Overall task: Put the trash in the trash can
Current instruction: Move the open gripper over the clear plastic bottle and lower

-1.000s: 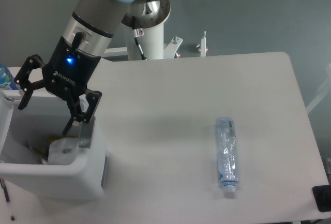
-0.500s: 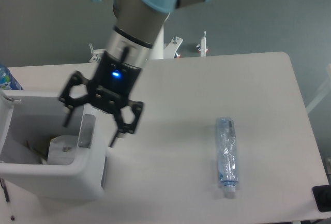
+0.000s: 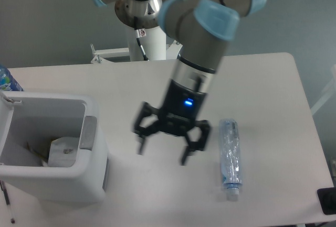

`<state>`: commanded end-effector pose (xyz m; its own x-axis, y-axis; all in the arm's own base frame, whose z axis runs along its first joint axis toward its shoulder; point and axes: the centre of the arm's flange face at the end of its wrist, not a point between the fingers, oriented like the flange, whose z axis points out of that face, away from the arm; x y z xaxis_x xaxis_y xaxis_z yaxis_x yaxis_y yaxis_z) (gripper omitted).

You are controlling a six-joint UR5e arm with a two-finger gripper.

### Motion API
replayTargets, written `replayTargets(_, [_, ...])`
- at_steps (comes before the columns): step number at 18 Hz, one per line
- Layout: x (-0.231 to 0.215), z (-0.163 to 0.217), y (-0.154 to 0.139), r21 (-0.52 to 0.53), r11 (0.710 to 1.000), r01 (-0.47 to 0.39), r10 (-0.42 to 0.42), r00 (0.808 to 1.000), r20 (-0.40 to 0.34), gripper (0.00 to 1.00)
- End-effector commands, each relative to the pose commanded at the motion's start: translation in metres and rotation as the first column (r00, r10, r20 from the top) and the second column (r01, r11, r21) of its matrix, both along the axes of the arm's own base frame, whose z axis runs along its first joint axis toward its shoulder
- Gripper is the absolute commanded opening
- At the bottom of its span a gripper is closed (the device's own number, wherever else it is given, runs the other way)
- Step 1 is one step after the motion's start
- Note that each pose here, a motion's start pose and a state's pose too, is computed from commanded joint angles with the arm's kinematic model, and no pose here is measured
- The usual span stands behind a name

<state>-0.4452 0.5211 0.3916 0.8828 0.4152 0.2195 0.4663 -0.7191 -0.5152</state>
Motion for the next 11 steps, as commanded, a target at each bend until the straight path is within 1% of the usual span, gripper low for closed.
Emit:
replayTargets(1, [-0.007,-0.014,-0.004,-0.076,0.997,-0.005,0.002,0.999,-0.042,1.0])
replayTargets(3, [-0.015,-0.035,-0.01,-0.171,0.985,-0.016,0.002,0.997,-0.08,1.0])
replayTargets(4, [-0.018,-0.044,-0.009,-0.201,0.979,-0.02,0.003,0.996,-0.088,1.0])
replayTargets(5, [-0.021,-0.049,-0.008,-0.214,0.977,-0.018,-0.003,0.995,-0.096,1.0])
replayTargets(6, [-0.022,-0.055,-0.006,-0.221,0.975,0.002,-0.025,0.995,-0.101,1.0])
replayTargets(8, [-0.025,-0.061,-0.005,-0.235,0.97,0.065,-0.097,0.987,-0.128,1.0])
replayTargets(9, [-0.026,-0.063,-0.005,-0.247,0.966,0.081,-0.117,0.984,-0.137,1.0])
replayTargets(11, [-0.03,-0.071,-0.004,-0.273,0.958,0.089,-0.134,0.979,-0.152,1.0])
